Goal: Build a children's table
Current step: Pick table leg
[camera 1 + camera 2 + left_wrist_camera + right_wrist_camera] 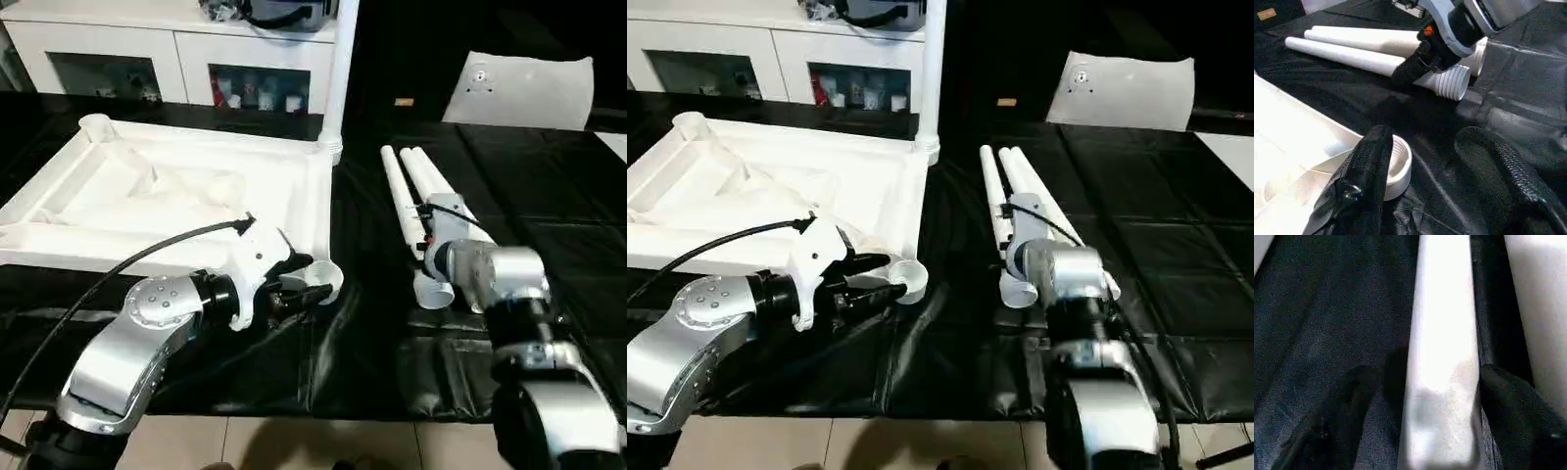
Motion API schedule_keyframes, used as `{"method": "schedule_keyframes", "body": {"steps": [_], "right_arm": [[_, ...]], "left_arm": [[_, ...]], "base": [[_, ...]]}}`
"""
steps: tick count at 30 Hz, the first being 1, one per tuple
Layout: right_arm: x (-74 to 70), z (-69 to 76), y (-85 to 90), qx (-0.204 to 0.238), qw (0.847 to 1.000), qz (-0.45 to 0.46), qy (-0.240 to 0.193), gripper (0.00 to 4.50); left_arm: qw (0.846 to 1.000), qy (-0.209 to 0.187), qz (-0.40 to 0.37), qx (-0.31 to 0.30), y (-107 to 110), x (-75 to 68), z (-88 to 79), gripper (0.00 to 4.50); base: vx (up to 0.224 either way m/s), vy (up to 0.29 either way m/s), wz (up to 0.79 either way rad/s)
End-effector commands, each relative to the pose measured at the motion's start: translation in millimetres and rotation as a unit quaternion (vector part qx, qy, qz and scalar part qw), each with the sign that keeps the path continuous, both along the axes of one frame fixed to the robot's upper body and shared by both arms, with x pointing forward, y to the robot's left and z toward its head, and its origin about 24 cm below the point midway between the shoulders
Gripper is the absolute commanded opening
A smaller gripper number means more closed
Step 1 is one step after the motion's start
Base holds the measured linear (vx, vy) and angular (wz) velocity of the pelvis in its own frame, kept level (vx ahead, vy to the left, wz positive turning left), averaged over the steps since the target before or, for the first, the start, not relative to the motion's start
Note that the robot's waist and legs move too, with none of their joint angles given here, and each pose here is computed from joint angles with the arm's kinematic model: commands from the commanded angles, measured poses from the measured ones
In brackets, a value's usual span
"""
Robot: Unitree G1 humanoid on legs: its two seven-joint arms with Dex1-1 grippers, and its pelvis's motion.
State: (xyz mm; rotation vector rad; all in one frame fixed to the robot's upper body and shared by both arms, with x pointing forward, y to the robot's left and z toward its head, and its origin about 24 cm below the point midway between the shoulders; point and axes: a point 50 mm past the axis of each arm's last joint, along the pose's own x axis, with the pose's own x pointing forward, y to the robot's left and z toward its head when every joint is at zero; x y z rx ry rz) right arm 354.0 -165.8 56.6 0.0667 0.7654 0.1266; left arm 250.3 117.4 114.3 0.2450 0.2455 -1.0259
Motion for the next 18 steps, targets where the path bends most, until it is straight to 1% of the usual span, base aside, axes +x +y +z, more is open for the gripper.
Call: {"method": "schedule_keyframes", "body": {"steps": [1, 2, 4, 5, 9, 10, 11, 14, 15, 16, 18], "right_arm": [[-1.1, -4.4, -1.9, 0.022, 0.999, -0.009, 0.023, 3.43], [-0.3, -4.1, -2.8, 0.027, 0.999, -0.009, 0.029, 3.19], [0.2, -3.9, -3.5, 0.028, 0.999, -0.009, 0.032, 3.12], [0.4, -3.5, -4.3, 0.029, 0.999, -0.009, 0.037, 2.86], [1.9, -1.2, -8.1, 0.034, 0.998, -0.006, 0.050, 2.71], [2.0, -1.0, -8.3, 0.034, 0.998, -0.007, 0.051, 2.60], [3.4, 0.2, -10.3, 0.037, 0.998, -0.007, 0.056, 2.35], [4.7, 1.4, -12.1, 0.035, 0.998, -0.008, 0.056, 2.28], [4.7, 1.4, -12.1, 0.035, 0.998, -0.008, 0.056, 2.22], [5.5, 1.8, -13.0, 0.033, 0.998, -0.009, 0.054, 2.00], [7.3, 2.6, -14.8, 0.032, 0.998, -0.011, 0.047, 1.97]], "left_arm": [[1.000, -0.003, -0.015, 0.002, -3, -3.7, 3.1, 2.59], [1.000, -0.002, -0.015, 0.001, -3, -3.9, 3.5, 2.59], [1.000, -0.002, -0.015, 0.001, -4, -3.9, 3.7, 2.59], [1.000, -0.001, -0.015, 0.000, -3, -3.8, 3.9, 2.59], [1.000, 0.001, -0.016, -0.001, -3, -3.4, 4.5, 2.59], [1.000, 0.001, -0.016, -0.001, -3, -3.4, 4.5, 2.59], [1.000, 0.003, -0.016, -0.002, -3, -3.2, 4.8, 2.59], [1.000, 0.003, -0.017, -0.003, -3, -2.7, 5.2, 2.59], [1.000, 0.003, -0.017, -0.003, -3, -2.7, 5.2, 2.59], [1.000, 0.004, -0.016, -0.004, -2, -2.5, 5.5, 2.59], [1.000, 0.003, -0.015, -0.005, -2, -2.2, 6.0, 2.59]], "base": [[0.000, 0.000, 0.00], [0.000, 0.000, 0.00], [0.000, 0.000, 0.00], [0.000, 0.000, 0.00], [0.000, 0.000, 0.00], [0.000, 0.000, 0.00], [0.000, 0.000, 0.00], [0.000, 0.000, 0.00], [0.000, 0.000, 0.00], [0.000, 0.000, 0.00], [0.000, 0.000, 0.00]]}}
